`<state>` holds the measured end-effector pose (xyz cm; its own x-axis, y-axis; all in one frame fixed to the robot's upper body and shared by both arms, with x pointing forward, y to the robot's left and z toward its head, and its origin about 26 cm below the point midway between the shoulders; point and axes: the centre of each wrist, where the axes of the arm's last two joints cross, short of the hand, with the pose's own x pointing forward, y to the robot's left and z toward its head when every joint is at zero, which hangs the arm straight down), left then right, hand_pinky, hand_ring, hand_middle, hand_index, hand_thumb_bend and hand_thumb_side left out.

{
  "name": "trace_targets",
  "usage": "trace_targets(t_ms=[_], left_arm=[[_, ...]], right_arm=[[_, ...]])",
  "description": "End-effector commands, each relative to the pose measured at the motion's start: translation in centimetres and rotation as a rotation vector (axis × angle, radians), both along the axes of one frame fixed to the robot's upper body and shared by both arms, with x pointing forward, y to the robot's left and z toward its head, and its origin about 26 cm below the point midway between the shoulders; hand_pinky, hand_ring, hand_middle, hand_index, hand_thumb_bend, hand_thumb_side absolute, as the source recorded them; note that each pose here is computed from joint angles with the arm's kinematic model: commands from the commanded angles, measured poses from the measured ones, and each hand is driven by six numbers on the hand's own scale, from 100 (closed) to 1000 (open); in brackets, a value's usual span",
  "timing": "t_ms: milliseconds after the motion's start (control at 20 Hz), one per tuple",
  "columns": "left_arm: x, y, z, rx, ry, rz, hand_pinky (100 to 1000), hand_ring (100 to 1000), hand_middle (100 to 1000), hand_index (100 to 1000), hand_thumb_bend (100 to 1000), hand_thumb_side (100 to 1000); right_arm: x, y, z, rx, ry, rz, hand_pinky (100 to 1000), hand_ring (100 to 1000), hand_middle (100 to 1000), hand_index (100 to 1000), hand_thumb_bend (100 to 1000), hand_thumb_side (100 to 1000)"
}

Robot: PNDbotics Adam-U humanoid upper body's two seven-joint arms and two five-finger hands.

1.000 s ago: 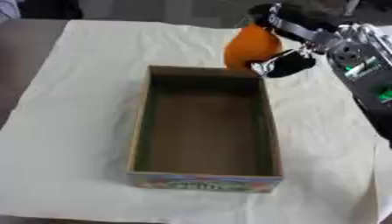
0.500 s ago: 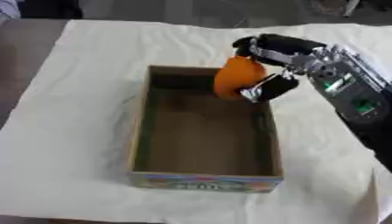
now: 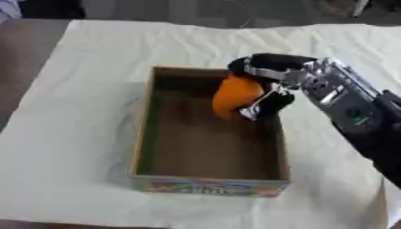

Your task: Pick up objects on the table and place them in the box.

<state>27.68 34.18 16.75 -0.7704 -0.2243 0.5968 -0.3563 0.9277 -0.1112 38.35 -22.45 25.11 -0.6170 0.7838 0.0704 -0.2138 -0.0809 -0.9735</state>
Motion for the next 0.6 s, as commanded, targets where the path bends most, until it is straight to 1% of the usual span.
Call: trace_targets(t_ms=[50,200,300,450,500,550,600], left_arm=[[-0.3,0.1,0.9,0.017,-0.027,0.002,409,538,657,703,100,761],[-0.3,0.1,0.9,0.018,-0.027,0.000,408,538,657,702,100,761],[-0.3,0.1,0.9,0.018,-0.026,0.001,407,538,657,702,100,761],[-0.3,0.1,0.9,0.017,-0.024,0.001,407,537,657,701,100,761],[-0.3,0.1,0.9,0.017,-0.023,0.001,407,537,657,701,100,761],[-0.3,0.1,0.9,0.018,-0.024,0.001,407,538,657,701,100,761],[-0.3,0.1,0.9,0.018,-0.023,0.001,407,538,657,701,100,761]], right_arm=[[0.0,0.1,0.7,-0.035,-0.012,0.016,728,1000,578,607,100,200],[0.1,0.2,0.3,-0.075,0.013,0.032,734,1000,615,604,100,156],[0.2,0.2,-0.1,-0.101,0.031,0.041,738,1000,651,608,100,151],[0.4,0.4,-0.5,-0.126,0.052,0.051,737,1000,655,605,100,152],[0.4,0.4,-0.4,-0.126,0.048,0.048,737,1000,685,607,100,158],[0.5,0.3,-0.3,-0.119,0.035,0.040,736,1000,694,611,100,161],[0.5,0.3,-0.1,-0.107,0.015,0.028,735,1000,699,605,100,184]])
